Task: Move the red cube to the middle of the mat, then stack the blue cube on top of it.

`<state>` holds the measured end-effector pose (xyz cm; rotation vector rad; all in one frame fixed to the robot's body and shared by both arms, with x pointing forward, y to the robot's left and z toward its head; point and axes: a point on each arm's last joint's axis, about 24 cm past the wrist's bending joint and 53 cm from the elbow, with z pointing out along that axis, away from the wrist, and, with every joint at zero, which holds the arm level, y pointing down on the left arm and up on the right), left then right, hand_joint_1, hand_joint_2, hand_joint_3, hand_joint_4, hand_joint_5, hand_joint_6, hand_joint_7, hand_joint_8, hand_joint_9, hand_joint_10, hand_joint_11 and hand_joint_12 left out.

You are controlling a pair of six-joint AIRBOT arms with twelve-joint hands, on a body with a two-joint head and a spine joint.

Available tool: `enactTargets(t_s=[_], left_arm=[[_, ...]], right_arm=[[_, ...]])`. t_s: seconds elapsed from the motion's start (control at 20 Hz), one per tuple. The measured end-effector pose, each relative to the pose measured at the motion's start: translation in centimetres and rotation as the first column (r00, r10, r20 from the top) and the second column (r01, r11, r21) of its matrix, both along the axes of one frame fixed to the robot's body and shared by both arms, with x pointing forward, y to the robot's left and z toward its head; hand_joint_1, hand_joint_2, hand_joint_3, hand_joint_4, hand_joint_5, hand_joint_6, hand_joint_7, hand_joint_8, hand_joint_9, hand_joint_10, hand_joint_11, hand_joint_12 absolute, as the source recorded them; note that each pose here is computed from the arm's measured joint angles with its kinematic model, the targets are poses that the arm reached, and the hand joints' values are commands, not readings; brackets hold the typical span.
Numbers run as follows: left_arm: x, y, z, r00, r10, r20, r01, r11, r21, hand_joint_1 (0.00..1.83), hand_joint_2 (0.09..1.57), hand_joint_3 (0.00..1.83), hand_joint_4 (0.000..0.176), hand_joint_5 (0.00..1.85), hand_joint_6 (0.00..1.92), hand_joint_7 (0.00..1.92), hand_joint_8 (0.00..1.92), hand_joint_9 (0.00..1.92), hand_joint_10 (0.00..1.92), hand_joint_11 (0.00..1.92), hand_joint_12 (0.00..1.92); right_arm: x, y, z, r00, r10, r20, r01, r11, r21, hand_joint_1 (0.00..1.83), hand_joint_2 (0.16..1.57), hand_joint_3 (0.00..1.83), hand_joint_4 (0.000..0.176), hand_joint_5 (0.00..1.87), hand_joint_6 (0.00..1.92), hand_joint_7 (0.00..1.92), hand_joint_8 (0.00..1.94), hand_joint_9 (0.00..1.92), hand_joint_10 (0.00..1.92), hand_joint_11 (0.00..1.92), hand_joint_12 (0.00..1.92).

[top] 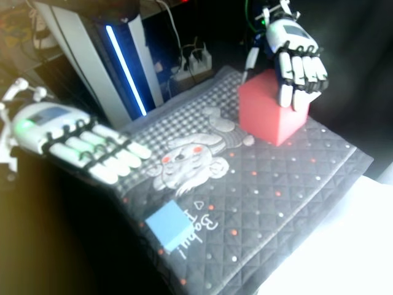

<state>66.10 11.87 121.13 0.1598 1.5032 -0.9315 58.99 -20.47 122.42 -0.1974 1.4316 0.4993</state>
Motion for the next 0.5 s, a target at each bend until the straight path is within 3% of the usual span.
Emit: enactTargets(t_s=[0.05, 0.1, 0.15, 0.2, 0.25, 0.3, 0.35, 0.4, 0.5], left_arm=[[-0.2, -0.5, 0.0, 0.9998, -0.019, 0.002, 0.019, 0.9998, 0.004, 1.34, 1.08, 0.0, 0.072, 0.16, 0.71, 0.09, 1.08, 0.37, 1.51, 0.35, 1.83], [-0.4, -0.9, 0.0, 0.9995, -0.032, 0.002, 0.032, 0.9995, -0.001, 1.34, 1.08, 0.0, 0.072, 0.16, 0.71, 0.09, 1.08, 0.37, 1.51, 0.35, 1.83], [-0.6, -1.7, 0.1, 0.9988, -0.049, 0.005, 0.049, 0.9988, -0.005, 1.36, 1.02, 0.0, 0.068, 0.14, 0.79, 0.16, 1.07, 0.45, 1.44, 0.27, 1.8], [-0.8, -2.3, 0.1, 0.9978, -0.065, 0.009, 0.065, 0.9979, -0.003, 1.29, 0.97, 0.0, 0.059, 0.13, 0.79, 0.17, 1.13, 0.34, 1.49, 0.22, 1.87], [-1.0, -2.7, 0.1, 0.9969, -0.078, 0.012, 0.078, 0.9969, 0.003, 1.29, 0.97, 0.0, 0.059, 0.13, 0.79, 0.17, 1.13, 0.34, 1.49, 0.22, 1.87], [-1.2, -3.4, -0.1, 0.9955, -0.095, 0.006, 0.095, 0.9955, 0.005, 1.23, 0.94, 0.0, 0.064, 0.11, 0.78, 0.12, 1.12, 0.22, 1.51, 0.16, 1.9], [-1.3, -3.9, -0.3, 0.994, -0.11, 0.002, 0.11, 0.9939, 0.009, 1.21, 0.94, 0.0, 0.039, 0.15, 0.69, 0.16, 1.05, 0.25, 1.5, 0.21, 1.85], [-1.5, -4.5, -0.7, 0.9918, -0.128, -0.011, 0.128, 0.9916, 0.018, 1.15, 1.0, 0.0, 0.0, 0.3, 0.41, 0.19, 1.09, 0.28, 1.56, 0.26, 1.86], [-1.6, -5.4, -1.2, 0.9893, -0.144, -0.02, 0.145, 0.9886, 0.04, 1.17, 1.07, 0.01, 0.003, 0.32, 0.34, 0.18, 1.02, 0.25, 1.47, 0.22, 1.8]], right_arm=[[0.0, 0.0, 0.0, 1.0, 0.0, 0.001, 0.0, 1.0, -0.001, 0.4, 1.35, 0.0, 0.045, 0.0, 0.0, 0.0, 0.0, 0.0, 0.0, 0.0, 0.0], [0.0, 0.0, 0.0, 1.0, 0.0, 0.001, 0.0, 1.0, -0.001, 0.4, 1.35, 0.0, 0.045, 0.0, 0.0, 0.0, 0.0, 0.0, 0.0, 0.0, 0.0], [0.0, 0.0, 0.0, 1.0, 0.0, 0.001, 0.0, 1.0, -0.001, 0.4, 1.35, 0.0, 0.036, 0.0, 0.0, 0.0, 0.0, 0.0, 0.0, 0.0, 0.0], [0.0, 0.0, 0.0, 1.0, 0.0, 0.002, 0.0, 1.0, -0.001, 0.41, 1.35, 0.0, 0.033, 0.0, 0.0, 0.0, 0.0, 0.0, 0.0, 0.0, 0.0], [0.0, 0.0, 0.0, 1.0, 0.0, 0.001, 0.0, 1.0, -0.001, 0.41, 1.35, 0.0, 0.033, 0.0, 0.0, 0.0, 0.0, 0.0, 0.0, 0.0, 0.0], [0.0, 0.0, 0.0, 1.0, -0.002, 0.0, 0.002, 1.0, 0.0, 0.41, 1.35, 0.0, 0.025, 0.0, 0.0, 0.0, 0.0, 0.0, 0.0, 0.0, 0.0], [0.0, 0.0, -0.1, 1.0, -0.003, -0.001, 0.003, 1.0, 0.002, 0.41, 1.35, 0.0, 0.034, 0.0, 0.0, 0.0, 0.0, 0.0, 0.0, 0.0, 0.0], [0.0, 0.2, -0.2, 1.0, 0.0, -0.002, 0.0, 1.0, 0.002, 0.4, 1.34, 0.0, 0.036, 0.0, 0.0, 0.0, 0.0, 0.0, 0.0, 0.0, 0.0], [0.0, 0.2, -0.2, 1.0, 0.001, -0.004, -0.001, 1.0, 0.003, 0.38, 1.34, 0.0, 0.036, 0.0, 0.0, 0.0, 0.0, 0.0, 0.0, 0.0, 0.0]])
